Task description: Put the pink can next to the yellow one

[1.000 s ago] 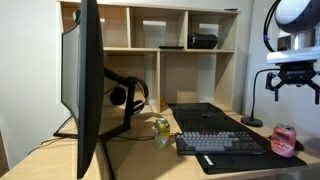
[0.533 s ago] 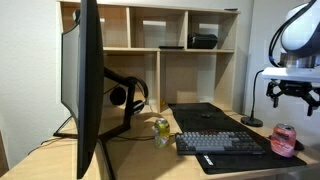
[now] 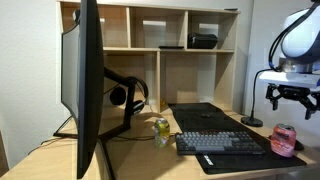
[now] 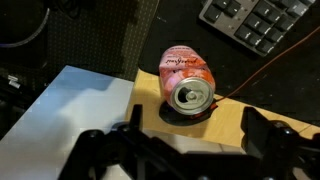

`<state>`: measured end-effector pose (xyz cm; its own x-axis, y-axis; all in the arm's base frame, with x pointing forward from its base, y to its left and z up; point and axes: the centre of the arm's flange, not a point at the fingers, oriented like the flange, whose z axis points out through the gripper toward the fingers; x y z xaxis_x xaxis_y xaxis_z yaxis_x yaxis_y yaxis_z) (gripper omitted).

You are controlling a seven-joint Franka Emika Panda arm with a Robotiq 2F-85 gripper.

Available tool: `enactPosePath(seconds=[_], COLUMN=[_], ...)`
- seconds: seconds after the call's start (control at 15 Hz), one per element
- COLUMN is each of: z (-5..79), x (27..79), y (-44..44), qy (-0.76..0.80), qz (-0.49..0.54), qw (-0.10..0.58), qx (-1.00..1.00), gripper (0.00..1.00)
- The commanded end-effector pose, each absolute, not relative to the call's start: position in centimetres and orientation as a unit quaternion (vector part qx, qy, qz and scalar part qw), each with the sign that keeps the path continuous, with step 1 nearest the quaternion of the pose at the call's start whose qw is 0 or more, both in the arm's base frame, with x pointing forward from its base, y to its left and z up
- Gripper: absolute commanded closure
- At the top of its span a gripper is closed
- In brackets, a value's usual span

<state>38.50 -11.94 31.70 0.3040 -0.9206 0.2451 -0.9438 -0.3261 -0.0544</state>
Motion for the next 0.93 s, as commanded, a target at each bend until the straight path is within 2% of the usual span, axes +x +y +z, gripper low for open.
enactPosePath(seconds=[0.0,0.4,0.87], z=[29.2,27.7,28.6], x=[39.1,38.8,38.0], y=[-12.0,-11.6,-10.7], qy=[-0.593,-0.586,-0.578], qz=[0.143,0.201,0.186], qw=[0.05,0.081,0.084], qx=[0.791,0.781,0.79], gripper=[0.0,0.0,0.0])
